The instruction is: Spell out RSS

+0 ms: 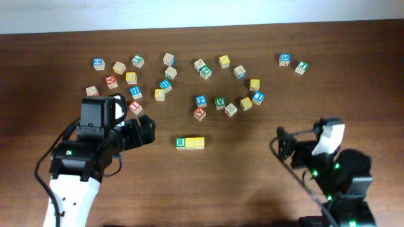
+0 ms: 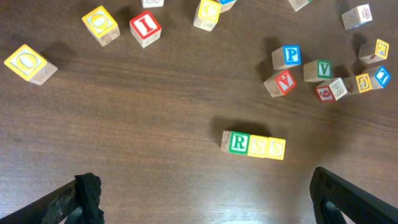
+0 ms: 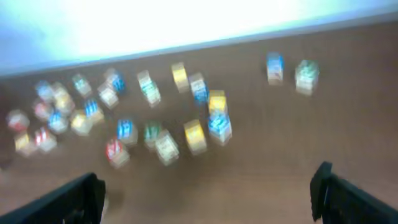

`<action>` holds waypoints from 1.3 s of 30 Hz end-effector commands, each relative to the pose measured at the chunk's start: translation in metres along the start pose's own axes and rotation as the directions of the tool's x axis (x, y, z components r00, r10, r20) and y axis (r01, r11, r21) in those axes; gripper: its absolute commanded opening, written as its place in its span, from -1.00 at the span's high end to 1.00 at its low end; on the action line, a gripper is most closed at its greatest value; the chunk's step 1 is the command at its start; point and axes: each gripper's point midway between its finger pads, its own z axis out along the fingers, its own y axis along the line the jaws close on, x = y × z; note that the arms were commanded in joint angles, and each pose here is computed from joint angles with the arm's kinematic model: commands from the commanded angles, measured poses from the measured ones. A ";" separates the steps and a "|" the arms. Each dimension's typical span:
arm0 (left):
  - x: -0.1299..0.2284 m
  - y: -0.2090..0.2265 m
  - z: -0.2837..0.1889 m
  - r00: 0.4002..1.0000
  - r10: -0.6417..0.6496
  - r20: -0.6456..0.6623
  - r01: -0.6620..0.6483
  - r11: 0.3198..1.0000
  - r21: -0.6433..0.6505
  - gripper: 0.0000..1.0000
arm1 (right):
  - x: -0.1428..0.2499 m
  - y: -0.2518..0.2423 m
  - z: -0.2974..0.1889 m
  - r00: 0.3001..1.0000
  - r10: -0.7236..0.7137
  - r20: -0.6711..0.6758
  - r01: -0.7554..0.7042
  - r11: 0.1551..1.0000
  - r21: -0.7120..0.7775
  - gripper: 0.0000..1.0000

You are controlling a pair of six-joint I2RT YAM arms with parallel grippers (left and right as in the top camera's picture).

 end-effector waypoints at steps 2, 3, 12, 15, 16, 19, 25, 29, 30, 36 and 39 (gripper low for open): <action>-0.004 -0.001 -0.003 1.000 -0.002 0.013 0.002 1.000 0.003 -0.98 | 0.029 0.001 0.000 0.990 -0.048 0.129 0.055 0.997 -0.057 -0.97; -0.004 -0.001 -0.003 1.000 -0.002 0.014 0.002 1.000 0.003 -0.98 | 0.032 0.001 -0.001 0.987 -0.055 0.152 0.064 0.996 -0.059 -0.97; -0.004 -0.001 -0.003 1.000 -0.002 0.013 0.002 1.000 0.003 -0.98 | 0.013 -0.006 -0.012 0.929 -0.098 0.358 0.101 0.995 0.011 -0.97; -0.004 -0.001 -0.003 1.000 -0.002 0.014 0.002 1.000 0.003 -0.98 | 0.015 -0.008 -0.008 0.921 -0.101 0.375 0.105 0.994 0.010 -0.97; -0.004 -0.001 -0.003 1.000 -0.002 0.013 0.002 1.000 0.003 -0.98 | 0.018 -0.009 -0.005 0.919 -0.102 0.381 0.106 0.994 0.009 -0.97; -0.004 -0.001 -0.003 1.000 -0.002 0.014 0.002 1.000 0.003 -0.98 | 0.028 -0.013 0.002 0.922 -0.100 0.374 0.104 0.995 0.010 -0.97; -0.004 -0.001 -0.003 1.000 -0.002 0.013 0.002 1.000 0.003 -0.98 | 0.046 -0.028 0.009 0.943 -0.133 0.304 0.111 0.990 0.088 -0.97; -0.004 -0.001 -0.003 1.000 -0.002 0.013 0.002 1.000 0.003 -0.98 | 0.046 -0.029 0.009 0.935 -0.190 0.298 0.165 0.981 0.106 -0.97; -0.004 -0.001 -0.003 1.000 -0.002 0.014 0.002 1.000 0.003 -0.98 | 0.046 -0.030 0.009 0.934 -0.201 0.296 0.174 0.978 0.115 -0.97; -0.004 -0.001 -0.003 1.000 -0.002 0.013 0.002 1.000 0.003 -0.98 | 0.046 -0.034 0.009 0.929 -0.231 0.290 0.195 0.970 0.148 -0.97; -0.004 -0.001 -0.003 1.000 -0.002 0.013 0.002 1.000 0.003 -0.98 | 0.046 -0.034 0.009 0.929 -0.231 0.290 0.195 0.970 0.148 -0.96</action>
